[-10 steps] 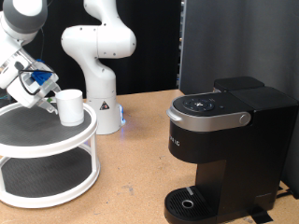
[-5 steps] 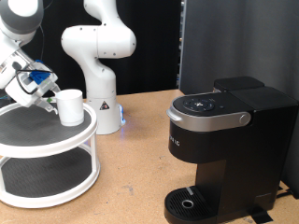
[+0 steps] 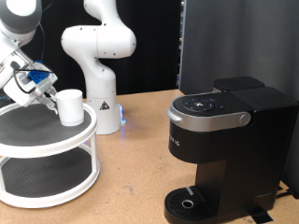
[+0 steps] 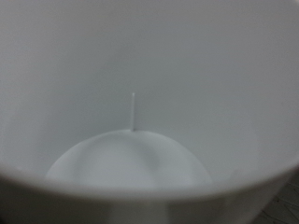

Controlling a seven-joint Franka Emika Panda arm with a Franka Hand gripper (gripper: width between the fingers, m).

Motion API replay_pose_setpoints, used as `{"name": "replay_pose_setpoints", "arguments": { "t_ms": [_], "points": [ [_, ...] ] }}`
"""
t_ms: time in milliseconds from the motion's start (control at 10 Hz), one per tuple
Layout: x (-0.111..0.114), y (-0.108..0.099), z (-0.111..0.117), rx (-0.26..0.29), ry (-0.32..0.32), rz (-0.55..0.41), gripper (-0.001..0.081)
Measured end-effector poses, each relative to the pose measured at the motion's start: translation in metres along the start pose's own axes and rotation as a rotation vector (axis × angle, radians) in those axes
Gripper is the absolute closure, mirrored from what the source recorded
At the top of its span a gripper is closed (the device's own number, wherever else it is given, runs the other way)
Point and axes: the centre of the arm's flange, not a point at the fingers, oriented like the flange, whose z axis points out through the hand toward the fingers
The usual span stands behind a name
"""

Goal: Make a cup of coffee with the keurig machine

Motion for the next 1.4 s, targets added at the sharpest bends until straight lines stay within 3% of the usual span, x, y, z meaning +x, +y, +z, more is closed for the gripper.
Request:
{"name": "replay_pose_setpoints", "arguments": {
  "t_ms": [100, 200, 300, 400, 600, 1200, 1400],
  "points": [
    [0.0, 0.0, 0.0, -0.003, 0.002, 0.001, 0.0465],
    [0.0, 0.001, 0.0, -0.008, 0.005, 0.001, 0.0602],
    [0.0, 0.001, 0.0, -0.015, 0.008, 0.003, 0.0602],
    [0.0, 0.002, -0.001, -0.018, 0.013, 0.005, 0.0734],
    [0.003, 0.0, -0.002, -0.015, 0.032, 0.007, 0.0734],
    [0.045, -0.031, -0.04, 0.112, 0.081, 0.014, 0.0734],
    [0.044, -0.031, -0.036, 0.116, 0.081, 0.031, 0.0734]
  ]
}}
